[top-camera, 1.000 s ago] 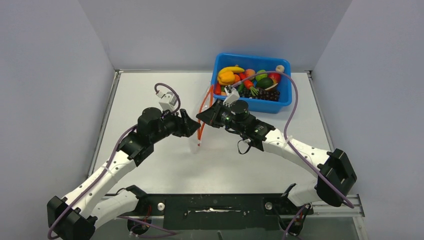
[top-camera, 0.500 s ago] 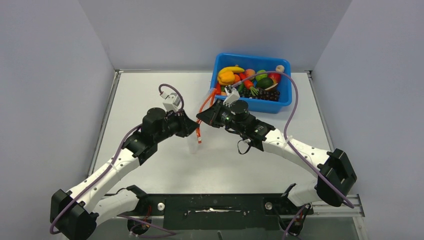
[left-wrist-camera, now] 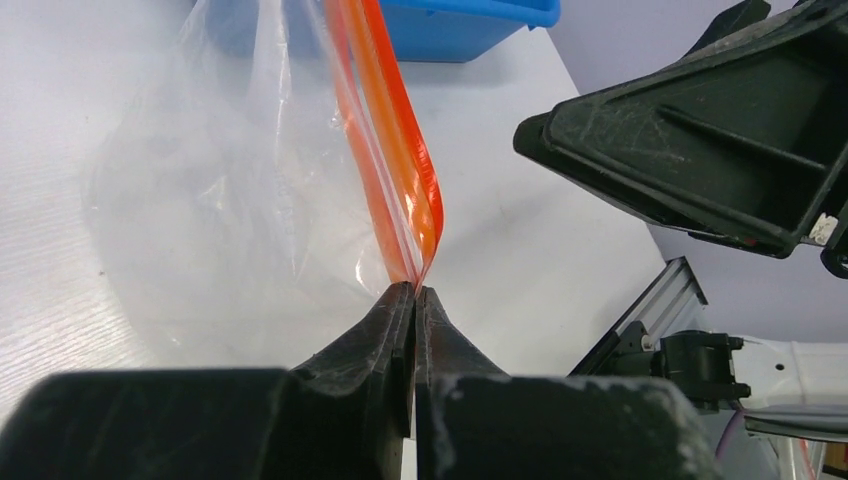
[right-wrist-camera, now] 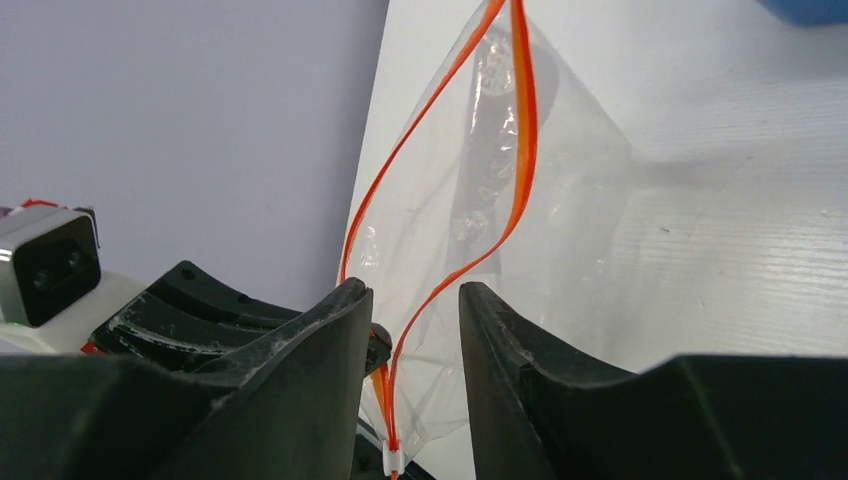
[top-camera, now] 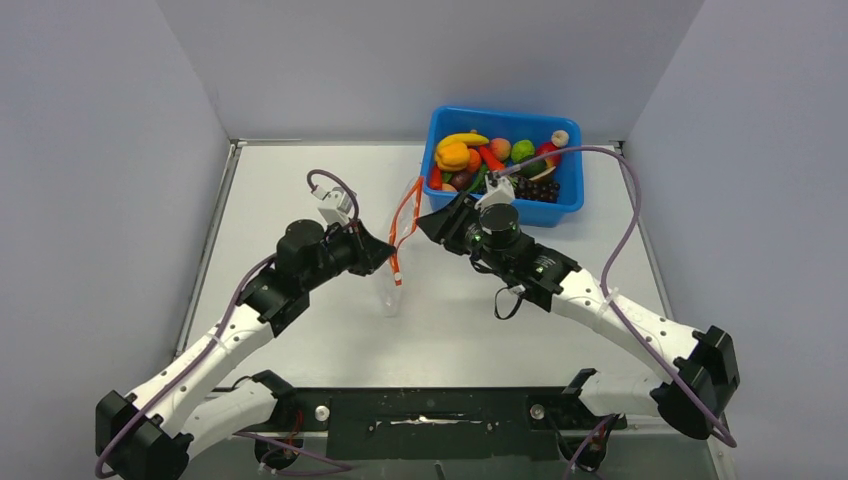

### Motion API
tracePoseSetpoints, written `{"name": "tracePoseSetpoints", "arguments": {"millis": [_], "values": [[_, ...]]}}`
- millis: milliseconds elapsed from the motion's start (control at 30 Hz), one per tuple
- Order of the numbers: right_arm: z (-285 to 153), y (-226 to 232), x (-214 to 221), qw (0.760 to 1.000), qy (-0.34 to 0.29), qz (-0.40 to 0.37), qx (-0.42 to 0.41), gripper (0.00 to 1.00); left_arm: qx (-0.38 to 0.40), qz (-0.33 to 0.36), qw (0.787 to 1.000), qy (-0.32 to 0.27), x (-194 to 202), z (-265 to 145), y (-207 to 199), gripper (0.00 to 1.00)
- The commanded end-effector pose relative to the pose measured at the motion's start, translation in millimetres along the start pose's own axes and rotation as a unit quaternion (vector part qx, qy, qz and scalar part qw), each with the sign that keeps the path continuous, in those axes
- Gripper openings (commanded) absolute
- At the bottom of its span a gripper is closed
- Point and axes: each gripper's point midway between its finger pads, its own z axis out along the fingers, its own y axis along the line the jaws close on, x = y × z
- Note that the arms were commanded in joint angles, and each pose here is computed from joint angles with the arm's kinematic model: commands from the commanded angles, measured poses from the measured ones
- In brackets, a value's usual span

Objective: Place the food in the zip-top bag and seal the zipper
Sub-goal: Open the zipper of the food storage bag.

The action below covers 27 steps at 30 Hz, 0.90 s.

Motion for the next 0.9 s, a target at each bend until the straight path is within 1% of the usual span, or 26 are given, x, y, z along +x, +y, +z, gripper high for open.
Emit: {"name": "tracePoseSetpoints", "arguments": {"millis": [0, 167, 467, 600, 767, 867], "values": [[-12, -5, -25, 0.996, -0.062, 0.051, 0.026, 0.39, 0.053, -0.004, 0.997, -0.059, -30, -10, -28, 0.0], [-8, -2, -23, 0.996, -0.059, 0.058, 0.022, 0.4, 0.077, -0.012, 0.995, -0.068, -33, -16, -38, 0.0], [16, 2, -13, 0.997, -0.036, 0.063, 0.012, 0.42, 0.103, -0.023, 0.993, -0.059, -28, -16, -47, 0.0], [23, -8, -9, 0.996, -0.033, 0.079, 0.026, 0.43, 0.109, -0.024, 0.992, -0.066, -27, -19, -47, 0.0], [33, -5, -8, 0.996, -0.025, 0.088, 0.009, 0.44, 0.11, -0.021, 0.992, -0.059, -20, -19, -44, 0.0], [39, -7, -6, 0.996, -0.018, 0.087, 0.016, 0.44, 0.113, -0.019, 0.992, -0.056, -17, -19, -44, 0.0]]}}
